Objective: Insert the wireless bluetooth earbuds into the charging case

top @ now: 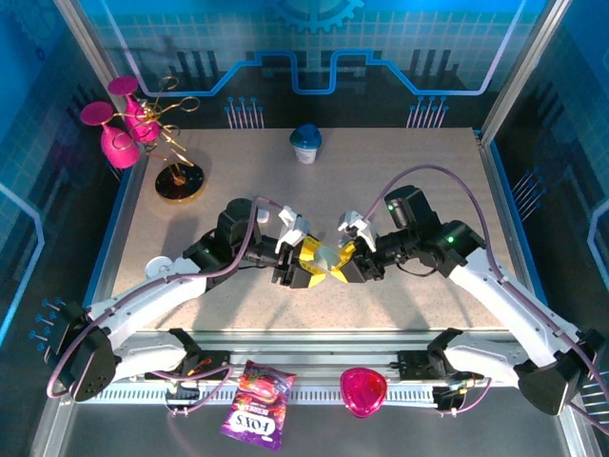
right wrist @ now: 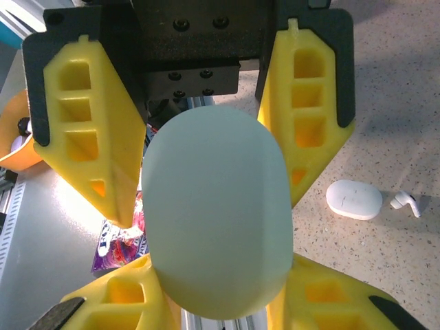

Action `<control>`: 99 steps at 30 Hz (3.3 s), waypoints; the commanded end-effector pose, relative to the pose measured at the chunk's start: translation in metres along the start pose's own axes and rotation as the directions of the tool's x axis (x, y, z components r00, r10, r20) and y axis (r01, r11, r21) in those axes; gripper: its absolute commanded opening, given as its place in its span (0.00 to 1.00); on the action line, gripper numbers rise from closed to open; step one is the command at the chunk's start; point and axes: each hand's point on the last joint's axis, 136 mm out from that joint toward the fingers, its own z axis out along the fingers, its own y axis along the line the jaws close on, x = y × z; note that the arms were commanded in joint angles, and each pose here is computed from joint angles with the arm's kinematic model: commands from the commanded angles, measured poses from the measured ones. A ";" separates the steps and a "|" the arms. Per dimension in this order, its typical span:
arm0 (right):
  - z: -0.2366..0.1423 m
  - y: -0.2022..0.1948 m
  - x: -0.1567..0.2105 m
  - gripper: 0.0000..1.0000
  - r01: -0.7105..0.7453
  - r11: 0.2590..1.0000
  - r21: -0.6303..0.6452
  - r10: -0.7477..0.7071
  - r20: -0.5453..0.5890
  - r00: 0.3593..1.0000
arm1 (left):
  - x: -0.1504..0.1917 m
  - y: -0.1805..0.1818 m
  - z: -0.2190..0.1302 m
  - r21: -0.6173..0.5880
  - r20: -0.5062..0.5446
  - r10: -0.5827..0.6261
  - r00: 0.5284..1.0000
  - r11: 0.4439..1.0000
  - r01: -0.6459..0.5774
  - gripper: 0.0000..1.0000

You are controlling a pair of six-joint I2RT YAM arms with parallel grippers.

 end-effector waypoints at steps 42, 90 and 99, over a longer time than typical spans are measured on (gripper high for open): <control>-0.018 -0.018 -0.027 0.57 0.016 0.993 0.114 -0.029 0.111 0.993 | -0.010 -0.011 -0.004 0.042 0.041 0.072 0.997 0.996 -0.074 0.26; -0.018 -0.198 0.096 0.83 -0.597 0.441 0.670 0.576 0.299 0.761 | -0.011 0.055 -0.033 -0.327 0.358 0.434 0.827 0.888 -0.324 0.17; 0.027 -0.229 0.093 0.63 -0.525 0.473 0.707 0.567 0.212 0.796 | 0.002 0.047 -0.041 -0.345 0.341 0.458 0.821 0.873 -0.344 0.18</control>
